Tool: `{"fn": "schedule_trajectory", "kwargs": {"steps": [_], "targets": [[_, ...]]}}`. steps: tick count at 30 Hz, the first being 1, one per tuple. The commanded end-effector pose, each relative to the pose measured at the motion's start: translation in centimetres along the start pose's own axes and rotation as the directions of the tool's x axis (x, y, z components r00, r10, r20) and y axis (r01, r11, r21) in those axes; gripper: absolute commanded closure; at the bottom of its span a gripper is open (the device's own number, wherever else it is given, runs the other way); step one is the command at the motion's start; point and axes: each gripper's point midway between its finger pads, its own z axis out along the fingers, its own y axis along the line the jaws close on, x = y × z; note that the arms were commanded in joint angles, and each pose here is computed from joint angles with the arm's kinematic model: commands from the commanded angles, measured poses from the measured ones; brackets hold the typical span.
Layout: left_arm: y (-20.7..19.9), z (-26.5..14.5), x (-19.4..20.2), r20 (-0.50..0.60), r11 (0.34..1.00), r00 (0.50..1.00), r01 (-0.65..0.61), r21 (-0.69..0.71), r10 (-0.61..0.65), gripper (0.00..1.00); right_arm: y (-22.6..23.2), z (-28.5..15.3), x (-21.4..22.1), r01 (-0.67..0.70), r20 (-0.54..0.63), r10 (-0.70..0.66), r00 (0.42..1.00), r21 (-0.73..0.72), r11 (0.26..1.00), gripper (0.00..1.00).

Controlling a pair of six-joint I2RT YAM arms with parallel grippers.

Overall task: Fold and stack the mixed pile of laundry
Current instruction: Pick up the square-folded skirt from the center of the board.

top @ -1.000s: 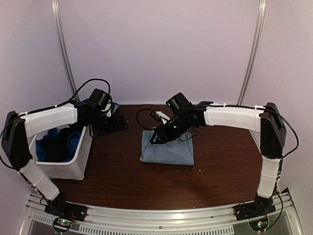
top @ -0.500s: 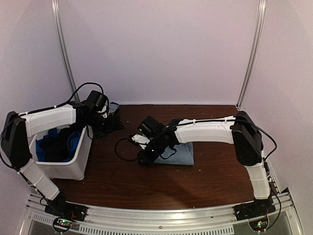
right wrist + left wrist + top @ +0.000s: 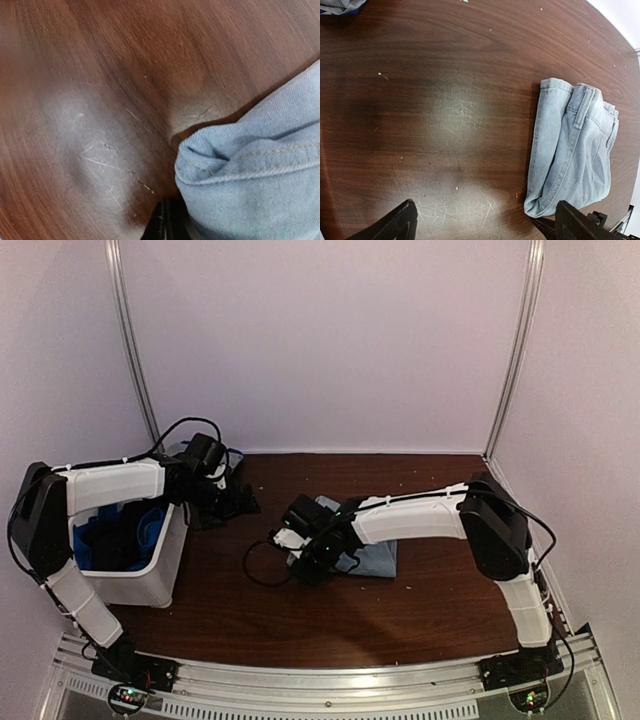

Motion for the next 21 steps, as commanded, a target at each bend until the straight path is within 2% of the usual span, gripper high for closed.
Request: {"fn": "schedule_trajectory", "kwargs": {"steps": [1, 3, 6, 10, 14, 18, 21], "targets": [[-1.7, -0.5, -2.0, 0.059, 0.997, 0.996, -0.064, 0.053, 0.061, 0.02, 0.1, -5.0, -2.2, 0.072, 0.121, -0.074, 0.990, 0.026, 0.997, 0.87], [-2.1, -0.7, -2.4, 0.070, 0.996, 0.995, -0.069, 0.060, 0.064, 0.02, 0.1, -7.4, -4.0, 0.084, 0.201, -0.089, 0.976, 0.035, 0.996, 0.81], [-2.1, -0.7, -2.6, 0.074, 0.996, 0.995, -0.065, 0.058, 0.060, 0.02, -0.5, -8.5, -5.4, 0.097, 0.210, -0.112, 0.971, 0.079, 0.992, 0.71], [-2.0, -0.5, -2.8, 0.078, 0.997, 0.996, -0.042, 0.061, 0.037, 0.02, -1.5, -5.8, -4.8, 0.096, 0.146, -0.112, 0.983, 0.116, 0.989, 0.59], [-1.9, -0.4, -3.2, 0.085, 0.998, 0.996, -0.032, 0.057, 0.027, 0.02, -1.8, -3.0, -3.6, 0.099, 0.083, -0.110, 0.990, 0.122, 0.988, 0.51], [-2.0, -0.1, -3.5, 0.081, 0.998, 0.996, -0.036, 0.061, 0.031, 0.02, -2.1, -0.5, -2.6, 0.103, 0.037, -0.109, 0.993, 0.128, 0.986, 0.48], [-1.9, 0.4, -3.3, 0.062, 0.997, 0.997, -0.041, 0.060, 0.037, 0.02, -2.1, 1.2, -1.2, 0.109, -0.002, -0.109, 0.994, 0.119, 0.987, 0.52]]}}
